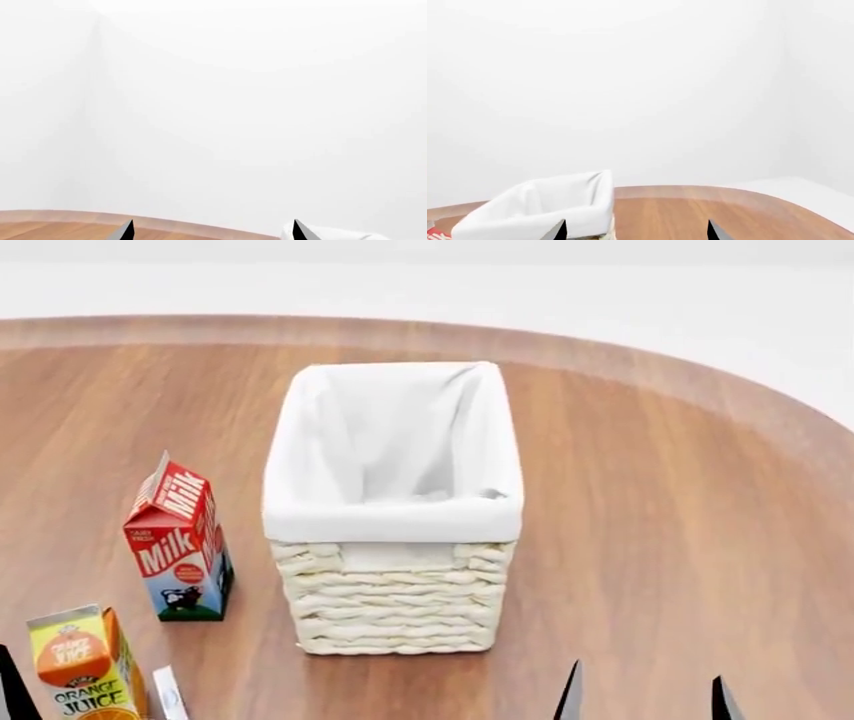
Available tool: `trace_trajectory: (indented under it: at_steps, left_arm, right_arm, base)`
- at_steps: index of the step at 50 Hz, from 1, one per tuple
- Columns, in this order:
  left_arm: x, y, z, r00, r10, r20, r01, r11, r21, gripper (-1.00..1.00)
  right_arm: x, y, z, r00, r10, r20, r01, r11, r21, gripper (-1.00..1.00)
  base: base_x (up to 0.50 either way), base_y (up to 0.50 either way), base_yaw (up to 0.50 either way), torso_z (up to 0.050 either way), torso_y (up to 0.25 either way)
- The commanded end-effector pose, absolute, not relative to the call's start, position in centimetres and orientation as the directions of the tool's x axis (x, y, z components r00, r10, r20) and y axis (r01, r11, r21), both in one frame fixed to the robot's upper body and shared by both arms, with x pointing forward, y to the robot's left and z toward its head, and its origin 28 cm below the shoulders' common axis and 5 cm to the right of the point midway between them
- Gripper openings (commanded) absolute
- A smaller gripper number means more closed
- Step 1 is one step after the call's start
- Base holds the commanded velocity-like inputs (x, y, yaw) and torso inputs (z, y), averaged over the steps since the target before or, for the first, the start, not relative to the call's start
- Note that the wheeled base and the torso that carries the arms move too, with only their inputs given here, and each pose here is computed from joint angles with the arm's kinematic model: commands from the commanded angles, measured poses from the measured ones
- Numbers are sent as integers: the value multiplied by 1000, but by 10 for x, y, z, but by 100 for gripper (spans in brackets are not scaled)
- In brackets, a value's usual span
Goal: Pick up the alphabet soup, and put it in the basket.
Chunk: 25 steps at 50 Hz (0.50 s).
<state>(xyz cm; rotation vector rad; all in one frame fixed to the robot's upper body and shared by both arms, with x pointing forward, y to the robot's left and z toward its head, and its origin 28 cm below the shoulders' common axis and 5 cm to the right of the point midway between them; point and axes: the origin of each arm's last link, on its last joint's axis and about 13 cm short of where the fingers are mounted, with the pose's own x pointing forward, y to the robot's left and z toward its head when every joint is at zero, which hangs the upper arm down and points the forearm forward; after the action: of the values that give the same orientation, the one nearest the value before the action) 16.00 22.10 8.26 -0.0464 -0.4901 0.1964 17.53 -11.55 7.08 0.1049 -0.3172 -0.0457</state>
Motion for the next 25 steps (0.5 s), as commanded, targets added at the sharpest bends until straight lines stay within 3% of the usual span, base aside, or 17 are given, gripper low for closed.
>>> trace_trajectory:
  at_steps: [1, 25]
  left_arm:
    - [161, 221, 82, 865, 199, 461, -177, 980, -92, 100]
    - [160, 221, 81, 864, 200, 462, -179, 980, -90, 100]
  right_arm:
    - [176, -115, 70, 951, -62, 302, 31, 994, 105, 100]
    - [174, -113, 70, 949, -43, 312, 14, 995, 94, 100]
  base:
    - [176, -59, 0, 0, 0]
    - [137, -30, 0, 0, 0]
